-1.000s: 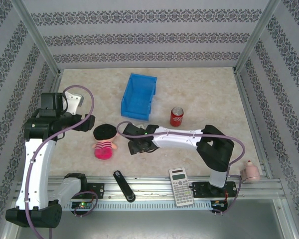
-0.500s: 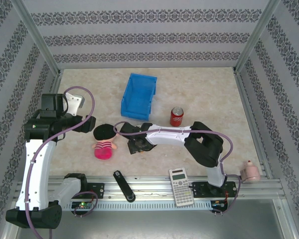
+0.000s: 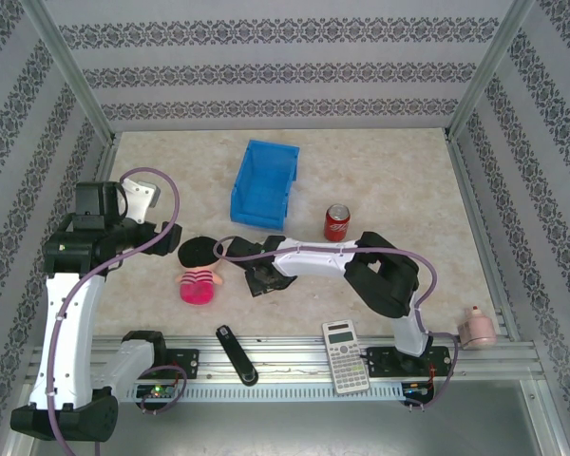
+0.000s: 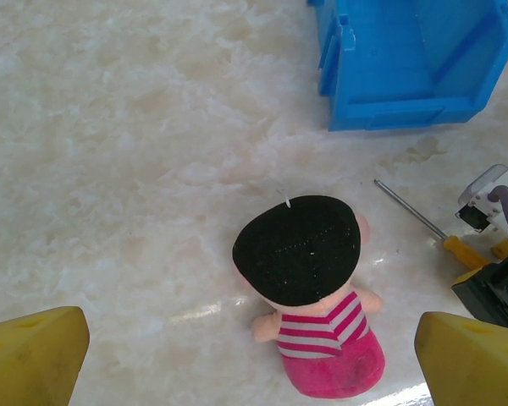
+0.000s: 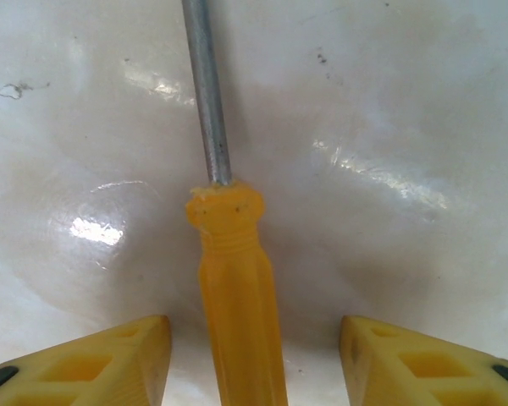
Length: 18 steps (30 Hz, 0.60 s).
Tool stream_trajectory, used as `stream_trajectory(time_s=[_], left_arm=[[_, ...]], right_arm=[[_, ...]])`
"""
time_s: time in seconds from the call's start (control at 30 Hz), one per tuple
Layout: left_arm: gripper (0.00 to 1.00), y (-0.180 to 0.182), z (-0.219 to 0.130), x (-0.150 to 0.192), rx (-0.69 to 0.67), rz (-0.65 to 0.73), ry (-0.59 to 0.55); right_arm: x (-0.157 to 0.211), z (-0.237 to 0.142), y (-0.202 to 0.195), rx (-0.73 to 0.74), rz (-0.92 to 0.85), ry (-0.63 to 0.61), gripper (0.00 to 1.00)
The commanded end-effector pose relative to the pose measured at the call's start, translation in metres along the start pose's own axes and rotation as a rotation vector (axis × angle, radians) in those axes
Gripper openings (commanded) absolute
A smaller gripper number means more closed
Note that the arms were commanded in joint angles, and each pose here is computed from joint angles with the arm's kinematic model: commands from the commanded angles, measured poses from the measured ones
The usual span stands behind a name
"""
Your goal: Put the screwdriver in the bin
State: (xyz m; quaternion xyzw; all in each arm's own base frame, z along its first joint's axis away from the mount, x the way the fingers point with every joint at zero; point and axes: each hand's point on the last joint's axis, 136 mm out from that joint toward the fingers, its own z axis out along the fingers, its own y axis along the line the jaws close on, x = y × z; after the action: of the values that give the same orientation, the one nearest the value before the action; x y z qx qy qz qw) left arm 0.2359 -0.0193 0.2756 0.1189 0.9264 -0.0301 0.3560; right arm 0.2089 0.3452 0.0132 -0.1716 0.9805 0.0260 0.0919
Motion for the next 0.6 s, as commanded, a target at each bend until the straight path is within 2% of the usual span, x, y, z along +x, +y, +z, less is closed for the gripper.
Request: stream_trajectory(time_s=[0.0,0.1,0.23,0.3,0.43,0.5,0.57], left_arm=[[0.99,-0.007,-0.001,0.005,0.033,0.001,0.007],[0.99,-0.008,-0.001,0.004,0.037,-0.007,0.000],[0.99,-0.008,-0.002,0.004,0.034,-0.007,-0.001],[0.99,-0.008,-0.002,0.005,0.030,-0.001,-0.003],[0.99,-0.010,-0.004,0.005,0.040,0.004,-0.007],[0.99,-0.011,-0.003,0.006,0.046,0.001,-0.002],[0.99,-0.011,-0.002,0.006,0.048,-0.004,0.005]], right_arm=[[0.010,0.006,-0.007,0.057,-0.032,0.035,0.54],[0.012,0.008,-0.005,0.059,-0.043,0.039,0.53],[0.016,0.011,-0.005,0.056,-0.046,0.053,0.45],[0.019,0.011,-0.004,0.050,-0.043,0.058,0.38],[0.021,0.011,-0.005,0.041,-0.033,0.056,0.33],[0.022,0.009,-0.004,0.034,-0.038,0.055,0.23],[0.022,0.008,-0.004,0.031,-0.045,0.058,0.20]])
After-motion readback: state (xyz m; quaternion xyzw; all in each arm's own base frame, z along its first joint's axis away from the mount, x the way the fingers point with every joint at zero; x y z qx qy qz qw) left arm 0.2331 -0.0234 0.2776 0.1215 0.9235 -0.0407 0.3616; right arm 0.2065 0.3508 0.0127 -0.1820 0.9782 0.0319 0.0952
